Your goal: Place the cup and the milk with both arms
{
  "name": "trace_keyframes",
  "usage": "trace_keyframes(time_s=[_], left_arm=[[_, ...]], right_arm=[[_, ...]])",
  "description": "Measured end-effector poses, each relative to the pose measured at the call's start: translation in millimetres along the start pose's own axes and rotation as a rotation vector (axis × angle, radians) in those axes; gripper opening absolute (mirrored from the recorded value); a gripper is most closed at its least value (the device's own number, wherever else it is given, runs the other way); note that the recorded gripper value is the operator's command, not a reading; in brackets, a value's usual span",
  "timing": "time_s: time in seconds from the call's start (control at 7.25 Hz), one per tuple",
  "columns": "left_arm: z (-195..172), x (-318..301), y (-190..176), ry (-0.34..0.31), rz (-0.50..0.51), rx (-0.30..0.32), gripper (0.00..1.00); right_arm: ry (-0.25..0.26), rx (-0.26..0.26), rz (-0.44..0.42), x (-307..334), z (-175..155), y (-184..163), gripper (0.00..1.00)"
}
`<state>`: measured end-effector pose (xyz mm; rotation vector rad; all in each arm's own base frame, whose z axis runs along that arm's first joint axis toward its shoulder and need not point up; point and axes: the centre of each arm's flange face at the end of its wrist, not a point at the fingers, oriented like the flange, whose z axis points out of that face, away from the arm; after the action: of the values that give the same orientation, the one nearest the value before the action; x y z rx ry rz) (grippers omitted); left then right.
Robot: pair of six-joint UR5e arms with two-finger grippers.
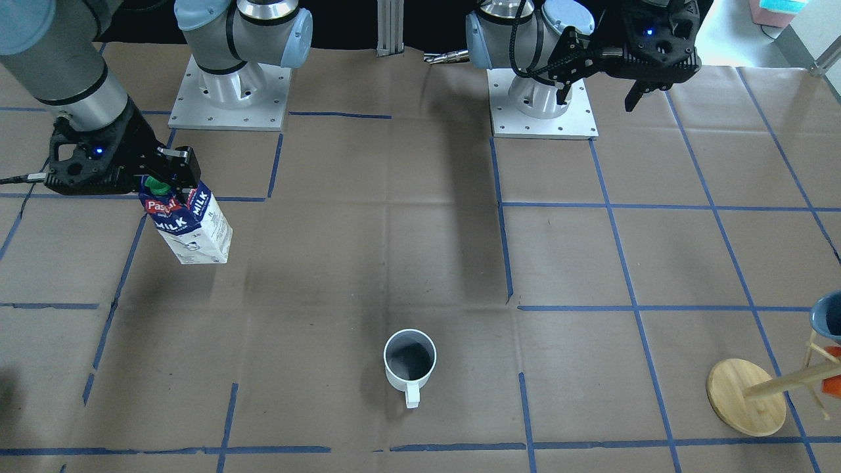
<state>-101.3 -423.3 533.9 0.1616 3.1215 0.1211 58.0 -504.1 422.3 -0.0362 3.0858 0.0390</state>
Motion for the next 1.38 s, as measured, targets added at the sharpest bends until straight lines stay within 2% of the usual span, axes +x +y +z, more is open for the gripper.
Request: trace_keyframes(time_s=[0.28, 0.83, 1.38], left_arm=[[-0.5, 0.3, 1.2, 0.001, 0.000, 0.000, 1.00], [-0.9, 0.3, 7.3, 0.002, -0.002, -0.004, 1.00], [-0.2, -0.6, 12.4, 0.003, -0.007, -0.008, 1.00]], right_arm=[[0.013, -0.016, -0.006, -42.6, -9.7, -48.0, 0.51], [0.021, 0.000, 0.001, -119.3, -7.3, -137.4, 0.50], [0.020, 0.022, 0.009, -192.1, 4.6, -204.6, 0.50]])
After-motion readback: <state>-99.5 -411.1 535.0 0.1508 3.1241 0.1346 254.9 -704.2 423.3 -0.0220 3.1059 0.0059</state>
